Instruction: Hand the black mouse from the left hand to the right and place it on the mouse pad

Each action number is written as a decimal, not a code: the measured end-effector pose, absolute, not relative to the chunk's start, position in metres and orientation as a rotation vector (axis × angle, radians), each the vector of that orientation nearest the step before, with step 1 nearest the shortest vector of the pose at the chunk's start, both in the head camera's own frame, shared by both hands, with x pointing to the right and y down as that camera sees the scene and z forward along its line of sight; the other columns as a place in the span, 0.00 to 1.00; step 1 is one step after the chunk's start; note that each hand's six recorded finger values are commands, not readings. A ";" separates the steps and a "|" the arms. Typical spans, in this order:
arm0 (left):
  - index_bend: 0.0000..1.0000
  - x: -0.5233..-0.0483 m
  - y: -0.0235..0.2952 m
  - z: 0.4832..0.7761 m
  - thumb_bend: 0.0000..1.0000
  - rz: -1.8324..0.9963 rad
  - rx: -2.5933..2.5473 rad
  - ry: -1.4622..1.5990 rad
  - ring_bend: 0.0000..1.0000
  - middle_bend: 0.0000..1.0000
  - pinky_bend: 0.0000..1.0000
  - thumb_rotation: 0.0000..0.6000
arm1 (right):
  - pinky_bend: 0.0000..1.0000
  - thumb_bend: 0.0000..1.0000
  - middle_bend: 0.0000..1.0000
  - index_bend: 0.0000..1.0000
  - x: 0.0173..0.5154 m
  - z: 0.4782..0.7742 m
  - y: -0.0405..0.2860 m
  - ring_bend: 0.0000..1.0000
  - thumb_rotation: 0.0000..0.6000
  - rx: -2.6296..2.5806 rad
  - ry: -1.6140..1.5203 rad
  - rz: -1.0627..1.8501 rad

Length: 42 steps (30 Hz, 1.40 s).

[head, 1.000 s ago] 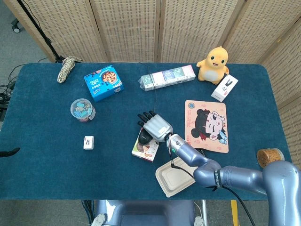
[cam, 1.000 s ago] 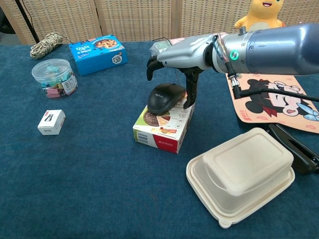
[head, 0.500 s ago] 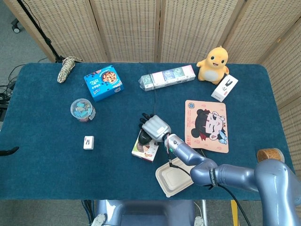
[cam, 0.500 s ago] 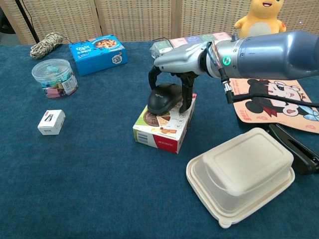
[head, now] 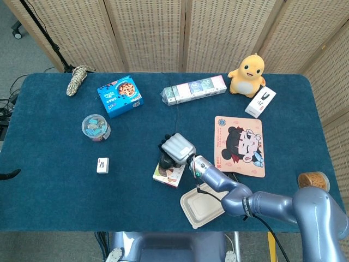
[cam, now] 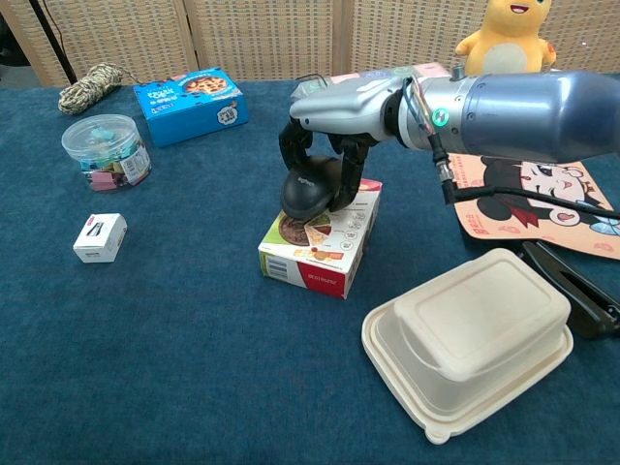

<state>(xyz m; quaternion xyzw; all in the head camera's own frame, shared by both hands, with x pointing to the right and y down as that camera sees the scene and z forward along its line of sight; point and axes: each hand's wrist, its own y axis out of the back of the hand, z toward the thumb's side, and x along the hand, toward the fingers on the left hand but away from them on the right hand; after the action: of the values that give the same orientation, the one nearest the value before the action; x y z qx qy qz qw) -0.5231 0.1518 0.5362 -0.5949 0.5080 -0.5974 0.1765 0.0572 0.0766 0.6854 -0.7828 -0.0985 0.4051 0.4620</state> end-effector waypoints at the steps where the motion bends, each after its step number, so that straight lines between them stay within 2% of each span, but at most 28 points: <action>1: 0.00 -0.523 0.152 0.536 0.12 -1.692 -1.684 1.439 0.00 0.00 0.00 1.00 | 0.39 0.38 0.41 0.50 0.059 0.683 0.075 0.26 1.00 -1.919 -0.247 0.989; 9: 0.00 -0.524 0.152 0.537 0.12 -1.698 -1.682 1.442 0.00 0.00 0.00 1.00 | 0.39 0.38 0.41 0.50 0.081 0.666 0.061 0.26 1.00 -1.845 -0.251 0.982; 13: 0.00 -0.523 0.153 0.538 0.12 -1.703 -1.679 1.435 0.00 0.00 0.00 1.00 | 0.39 0.39 0.41 0.50 0.113 0.665 0.051 0.26 1.00 -1.757 -0.208 1.039; 19: 0.00 -0.515 0.156 0.544 0.12 -1.723 -1.690 1.378 0.00 0.00 0.00 1.00 | 0.39 0.41 0.41 0.51 0.189 0.680 0.039 0.26 1.00 -1.632 -0.150 1.201; 25: 0.00 -0.509 0.157 0.548 0.12 -1.740 -1.676 1.355 0.00 0.00 0.00 1.00 | 0.39 0.44 0.42 0.51 0.238 0.693 0.036 0.26 1.00 -1.561 -0.085 1.276; 31: 0.00 -0.503 0.157 0.554 0.12 -1.761 -1.660 1.330 0.00 0.00 0.00 1.00 | 0.39 0.45 0.42 0.52 0.265 0.706 0.034 0.26 1.00 -1.554 -0.055 1.309; 42: 0.00 -0.502 0.156 0.560 0.12 -1.790 -1.631 1.313 0.00 0.00 0.00 1.00 | 0.39 0.45 0.42 0.52 0.281 0.731 0.035 0.26 1.00 -1.570 0.035 1.305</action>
<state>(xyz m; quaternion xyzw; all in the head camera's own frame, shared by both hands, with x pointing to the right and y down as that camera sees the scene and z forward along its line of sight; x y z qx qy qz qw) -0.5025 0.1561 0.5604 -0.5810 0.4677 -0.6377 0.1924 0.2810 0.0351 0.7309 -0.6557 0.0147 0.5448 0.5225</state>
